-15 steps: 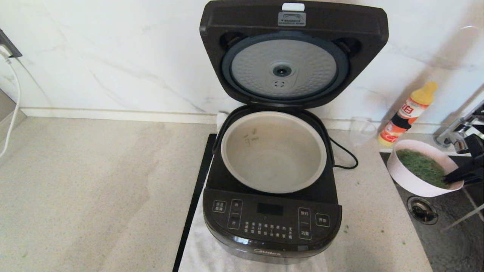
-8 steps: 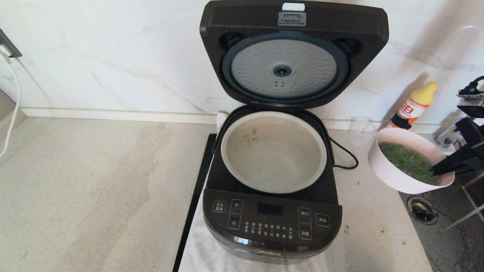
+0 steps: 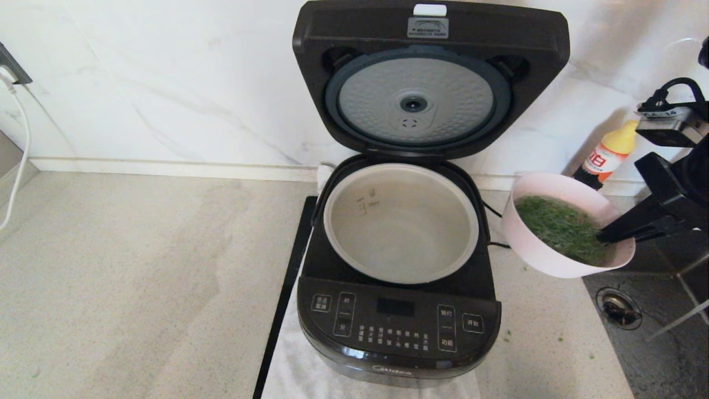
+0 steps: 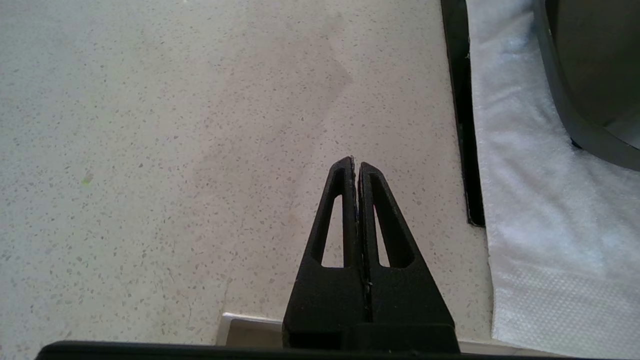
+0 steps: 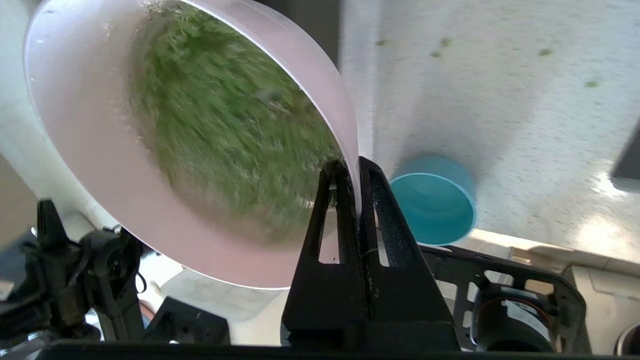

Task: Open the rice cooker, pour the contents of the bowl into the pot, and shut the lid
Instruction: Pour the water from the bowl into the rice cooker

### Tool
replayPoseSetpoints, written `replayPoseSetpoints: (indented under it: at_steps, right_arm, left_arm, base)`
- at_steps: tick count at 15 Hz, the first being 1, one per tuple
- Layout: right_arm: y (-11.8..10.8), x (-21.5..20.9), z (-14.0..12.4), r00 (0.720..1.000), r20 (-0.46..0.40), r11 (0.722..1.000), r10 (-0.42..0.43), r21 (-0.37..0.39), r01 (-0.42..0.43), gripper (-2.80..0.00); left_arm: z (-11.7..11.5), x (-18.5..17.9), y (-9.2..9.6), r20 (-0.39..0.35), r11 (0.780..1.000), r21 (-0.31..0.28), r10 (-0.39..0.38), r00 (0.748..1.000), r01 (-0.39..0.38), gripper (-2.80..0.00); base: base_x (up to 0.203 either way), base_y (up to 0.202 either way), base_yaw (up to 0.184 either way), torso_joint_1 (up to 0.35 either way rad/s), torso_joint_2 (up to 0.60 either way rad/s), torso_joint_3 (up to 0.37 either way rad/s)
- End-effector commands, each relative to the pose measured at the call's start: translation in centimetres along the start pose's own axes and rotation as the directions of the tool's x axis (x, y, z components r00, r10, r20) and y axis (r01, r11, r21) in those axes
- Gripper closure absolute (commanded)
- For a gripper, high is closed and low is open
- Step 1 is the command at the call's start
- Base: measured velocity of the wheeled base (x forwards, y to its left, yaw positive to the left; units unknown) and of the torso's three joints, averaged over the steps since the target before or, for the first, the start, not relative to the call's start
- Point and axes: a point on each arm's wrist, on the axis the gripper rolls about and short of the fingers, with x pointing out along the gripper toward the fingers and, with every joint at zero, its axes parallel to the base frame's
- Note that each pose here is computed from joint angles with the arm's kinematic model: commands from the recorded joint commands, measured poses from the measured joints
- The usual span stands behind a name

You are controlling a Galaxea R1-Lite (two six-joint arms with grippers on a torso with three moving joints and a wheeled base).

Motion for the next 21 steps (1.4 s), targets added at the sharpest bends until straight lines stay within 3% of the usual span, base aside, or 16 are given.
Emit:
replayPoseSetpoints:
  at_steps: [1, 7, 21]
  right_arm:
    - [1.4, 0.2, -0.6, 0.999, -0.011, 0.999, 0.033, -0.037, -0.033, 0.0]
    - [4.9, 1.8, -1.3, 0.998, 0.022, 0.993, 0.06, -0.103, -0.057, 0.0]
    - [10.0, 6.7, -2.3, 0.998, 0.012, 0.979, 0.068, -0.194, -0.065, 0.0]
  left_arm:
    - [0.0, 0.0, 0.0, 0.002, 1.0, -0.001, 0.0, 1.0, 0.0, 0.0]
    - [-0.1, 0.0, 0.0, 0.001, 1.0, -0.001, 0.001, 1.0, -0.001, 0.0]
    - [-0.1, 0.0, 0.0, 0.001, 1.0, -0.001, 0.0, 1.0, 0.0, 0.0]
  base:
    - [0.0, 0.0, 0.0, 0.0, 0.0, 0.0]
    - [0.0, 0.0, 0.0, 0.0, 0.0, 0.0]
    - [0.0, 0.0, 0.0, 0.0, 0.0, 0.0]
